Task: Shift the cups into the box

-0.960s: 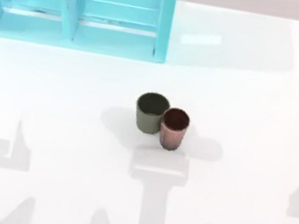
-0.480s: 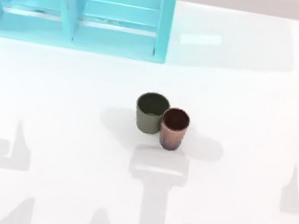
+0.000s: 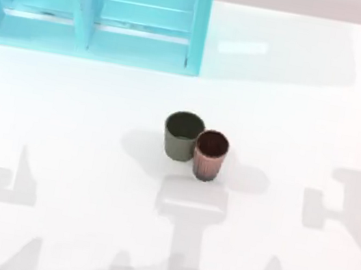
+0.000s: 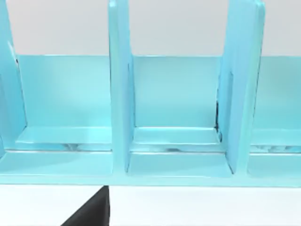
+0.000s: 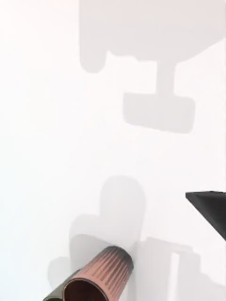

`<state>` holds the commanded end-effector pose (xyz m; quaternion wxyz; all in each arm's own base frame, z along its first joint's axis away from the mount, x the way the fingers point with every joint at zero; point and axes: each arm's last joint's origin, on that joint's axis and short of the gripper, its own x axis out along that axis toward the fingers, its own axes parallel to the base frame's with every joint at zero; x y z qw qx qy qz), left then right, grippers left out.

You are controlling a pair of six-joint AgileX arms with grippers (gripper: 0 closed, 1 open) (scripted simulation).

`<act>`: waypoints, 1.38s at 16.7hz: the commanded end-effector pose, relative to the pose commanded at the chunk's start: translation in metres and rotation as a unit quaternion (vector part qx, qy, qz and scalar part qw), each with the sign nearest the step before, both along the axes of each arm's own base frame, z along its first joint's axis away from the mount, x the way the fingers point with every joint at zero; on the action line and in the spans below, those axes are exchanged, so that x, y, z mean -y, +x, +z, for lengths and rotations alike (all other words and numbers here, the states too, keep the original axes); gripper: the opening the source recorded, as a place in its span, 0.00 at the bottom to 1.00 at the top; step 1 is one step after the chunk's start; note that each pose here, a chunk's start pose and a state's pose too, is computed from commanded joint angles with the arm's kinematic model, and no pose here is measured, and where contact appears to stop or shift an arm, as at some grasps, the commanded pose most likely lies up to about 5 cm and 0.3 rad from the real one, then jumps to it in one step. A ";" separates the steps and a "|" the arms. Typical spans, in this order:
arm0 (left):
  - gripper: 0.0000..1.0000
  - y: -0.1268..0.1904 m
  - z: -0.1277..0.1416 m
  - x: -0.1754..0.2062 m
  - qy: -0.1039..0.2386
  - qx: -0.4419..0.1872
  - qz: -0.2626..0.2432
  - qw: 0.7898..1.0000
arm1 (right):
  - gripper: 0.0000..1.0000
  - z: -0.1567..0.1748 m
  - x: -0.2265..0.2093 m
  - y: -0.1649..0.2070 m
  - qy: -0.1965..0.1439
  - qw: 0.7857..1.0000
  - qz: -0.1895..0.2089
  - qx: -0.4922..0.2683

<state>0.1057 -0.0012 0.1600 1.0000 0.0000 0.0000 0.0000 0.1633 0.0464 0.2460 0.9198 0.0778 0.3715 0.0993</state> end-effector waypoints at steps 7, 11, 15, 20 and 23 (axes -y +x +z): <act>1.00 0.000 0.000 0.000 0.000 0.000 0.000 1.000 | 1.00 0.000 -0.090 0.095 -0.081 0.943 0.005 -0.324; 1.00 0.000 0.000 0.000 0.000 0.000 0.000 1.000 | 1.00 -0.015 -0.157 0.142 -0.138 0.902 -0.010 -0.408; 1.00 0.000 0.000 0.000 0.000 0.000 0.000 1.000 | 1.00 -0.018 -0.215 0.171 -0.156 0.899 -0.020 -0.408; 1.00 0.000 0.000 0.000 0.000 0.000 0.000 1.000 | 1.00 -0.004 -0.258 0.185 -0.135 0.922 -0.024 -0.362; 1.00 0.000 0.000 0.000 0.000 0.000 0.000 1.000 | 1.00 0.002 -0.266 0.187 -0.123 0.930 -0.026 -0.344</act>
